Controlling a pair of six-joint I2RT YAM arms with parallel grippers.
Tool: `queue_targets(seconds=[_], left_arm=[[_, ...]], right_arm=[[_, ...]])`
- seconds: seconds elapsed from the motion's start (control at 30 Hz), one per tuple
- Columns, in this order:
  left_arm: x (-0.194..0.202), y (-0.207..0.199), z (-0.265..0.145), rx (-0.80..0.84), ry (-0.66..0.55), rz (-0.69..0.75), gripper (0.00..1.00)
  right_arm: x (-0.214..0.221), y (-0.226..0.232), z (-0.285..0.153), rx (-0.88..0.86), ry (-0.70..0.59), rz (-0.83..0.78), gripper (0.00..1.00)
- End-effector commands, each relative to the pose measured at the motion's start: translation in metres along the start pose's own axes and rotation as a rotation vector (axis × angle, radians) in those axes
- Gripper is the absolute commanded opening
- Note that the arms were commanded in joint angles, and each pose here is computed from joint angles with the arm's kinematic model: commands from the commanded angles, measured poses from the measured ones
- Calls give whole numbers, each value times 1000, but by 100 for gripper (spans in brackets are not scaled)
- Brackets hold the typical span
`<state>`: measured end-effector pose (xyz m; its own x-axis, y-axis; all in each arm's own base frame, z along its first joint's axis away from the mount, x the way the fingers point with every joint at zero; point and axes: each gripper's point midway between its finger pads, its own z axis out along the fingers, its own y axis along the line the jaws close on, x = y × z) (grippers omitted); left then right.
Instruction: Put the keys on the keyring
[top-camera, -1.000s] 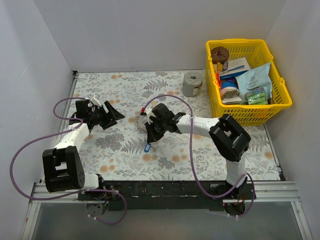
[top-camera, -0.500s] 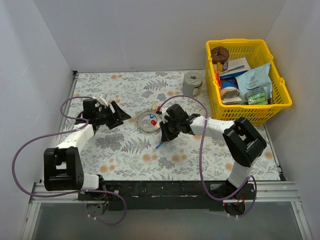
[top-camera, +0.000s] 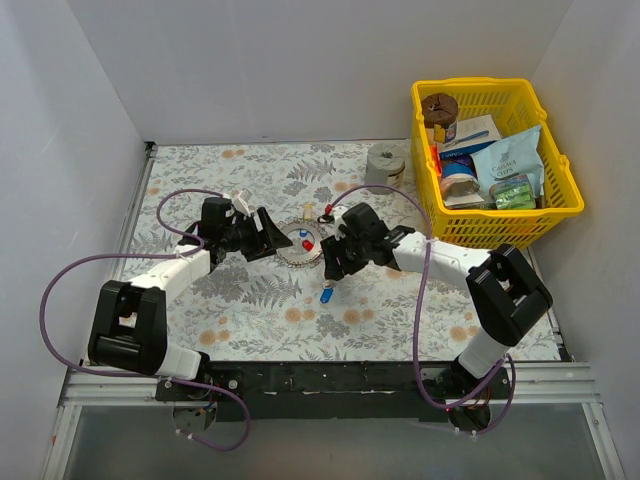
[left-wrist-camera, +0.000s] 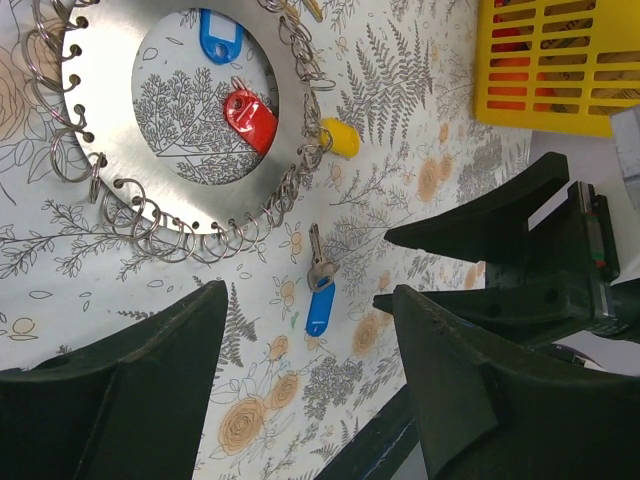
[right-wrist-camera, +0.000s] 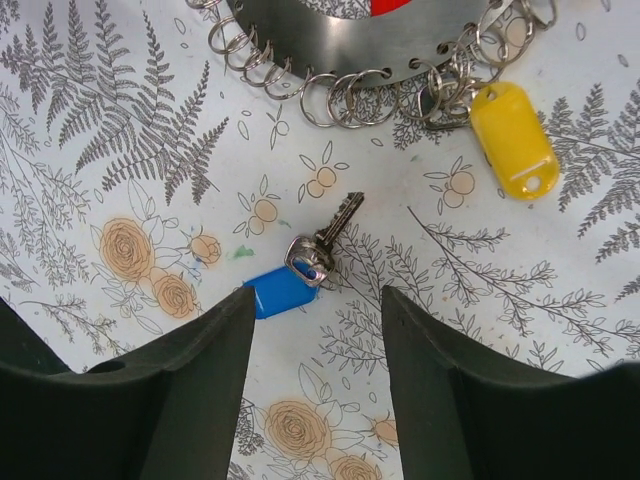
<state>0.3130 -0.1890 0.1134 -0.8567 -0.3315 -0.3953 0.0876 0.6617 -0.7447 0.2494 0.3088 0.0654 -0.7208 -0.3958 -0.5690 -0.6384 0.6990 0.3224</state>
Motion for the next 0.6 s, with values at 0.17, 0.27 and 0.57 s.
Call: queue_targets(seconds=[0.17, 0.27, 0.57], left_arm=[[-5, -21, 7, 39, -1, 60, 66], [-1, -23, 12, 38, 11, 61, 66], [5, -25, 22, 58, 51, 59, 65]], right_arm=[[-1, -3, -4, -39, -19, 25, 59], [1, 2, -3, -74, -14, 11, 57], [15, 3, 12, -118, 26, -3, 49]])
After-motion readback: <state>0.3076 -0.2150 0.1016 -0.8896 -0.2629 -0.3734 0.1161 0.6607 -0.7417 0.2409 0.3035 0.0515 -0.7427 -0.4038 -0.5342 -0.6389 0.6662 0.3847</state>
